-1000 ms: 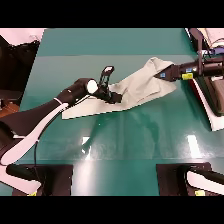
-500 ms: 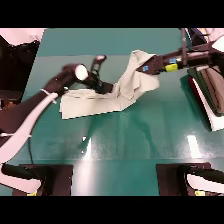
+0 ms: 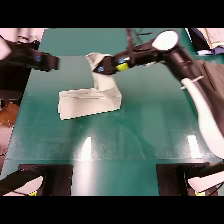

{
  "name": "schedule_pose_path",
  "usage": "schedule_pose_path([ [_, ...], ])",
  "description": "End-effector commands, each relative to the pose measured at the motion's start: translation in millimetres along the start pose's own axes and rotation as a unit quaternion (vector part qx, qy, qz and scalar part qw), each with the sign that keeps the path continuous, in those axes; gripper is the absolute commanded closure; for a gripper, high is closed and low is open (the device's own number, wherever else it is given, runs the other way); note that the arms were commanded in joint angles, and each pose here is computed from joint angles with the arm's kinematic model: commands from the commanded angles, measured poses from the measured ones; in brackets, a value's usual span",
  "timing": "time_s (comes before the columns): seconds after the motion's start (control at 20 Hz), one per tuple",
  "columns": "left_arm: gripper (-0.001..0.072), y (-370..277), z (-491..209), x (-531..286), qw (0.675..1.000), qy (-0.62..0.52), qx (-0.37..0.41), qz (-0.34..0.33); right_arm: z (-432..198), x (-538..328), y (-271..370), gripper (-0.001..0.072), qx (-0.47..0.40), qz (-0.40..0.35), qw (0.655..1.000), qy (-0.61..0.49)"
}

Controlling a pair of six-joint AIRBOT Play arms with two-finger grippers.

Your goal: Fold the shirts.

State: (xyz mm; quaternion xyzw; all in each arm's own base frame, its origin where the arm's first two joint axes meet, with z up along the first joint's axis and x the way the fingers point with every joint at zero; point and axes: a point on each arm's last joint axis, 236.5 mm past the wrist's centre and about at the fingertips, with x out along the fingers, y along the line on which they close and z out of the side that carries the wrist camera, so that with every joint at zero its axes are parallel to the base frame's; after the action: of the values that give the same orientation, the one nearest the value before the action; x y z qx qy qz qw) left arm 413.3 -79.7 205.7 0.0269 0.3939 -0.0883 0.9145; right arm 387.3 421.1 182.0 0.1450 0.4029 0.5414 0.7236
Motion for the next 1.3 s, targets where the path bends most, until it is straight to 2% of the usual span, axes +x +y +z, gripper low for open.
schedule_pose_path([
  [0.0, 0.0681, 42, -5, -59, 0.998, -0.025, -0.004, 0.062, -2, 61, 9, 0.0699, -0.009, 0.015, 1.0, -0.004],
  [0.45, 0.0681, 45, -26, -68, 0.997, 0.014, 0.008, 0.07, -30, 147, -7, 0.0691, 0.014, 0.003, 1.0, -0.021],
  [0.5, 0.0681, 45, -26, -68, 0.998, 0.014, 0.008, 0.069, -34, 158, -4, 0.0607, 0.013, 0.003, 1.0, -0.026],
  [0.55, 0.0681, 45, -25, -68, 0.998, 0.014, 0.008, 0.069, -38, 168, 1, 0.0358, 0.015, 0.006, 0.999, -0.03],
  [0.6, 0.0681, 45, -25, -68, 0.998, 0.013, 0.007, 0.069, -42, 178, 12, 0.0157, 0.013, 0.02, 0.999, -0.034],
  [0.65, 0.0681, 45, -25, -68, 0.998, 0.013, 0.007, 0.069, -45, 184, 24, 0.0117, 0.004, 0.036, 0.999, -0.037],
  [0.8, 0.0681, 45, -26, -68, 0.998, 0.014, 0.007, 0.069, -34, 174, 41, 0.0118, -0.07, 0.042, 0.996, -0.041],
  [1.0, 0.0681, 45, -30, -68, 0.997, 0.023, 0.007, 0.069, -26, 107, -9, 0.0119, -0.09, -0.011, 0.996, 0.0],
  [1.1, 0.0681, 45, -30, -68, 0.997, 0.023, 0.007, 0.069, -39, 60, -59, 0.0119, -0.055, -0.05, 0.996, 0.04],
  [1.25, 0.0681, 44, -30, -68, 0.998, 0.023, 0.006, 0.067, -69, -6, -147, 0.0118, 0.053, -0.128, 0.988, 0.073],
])
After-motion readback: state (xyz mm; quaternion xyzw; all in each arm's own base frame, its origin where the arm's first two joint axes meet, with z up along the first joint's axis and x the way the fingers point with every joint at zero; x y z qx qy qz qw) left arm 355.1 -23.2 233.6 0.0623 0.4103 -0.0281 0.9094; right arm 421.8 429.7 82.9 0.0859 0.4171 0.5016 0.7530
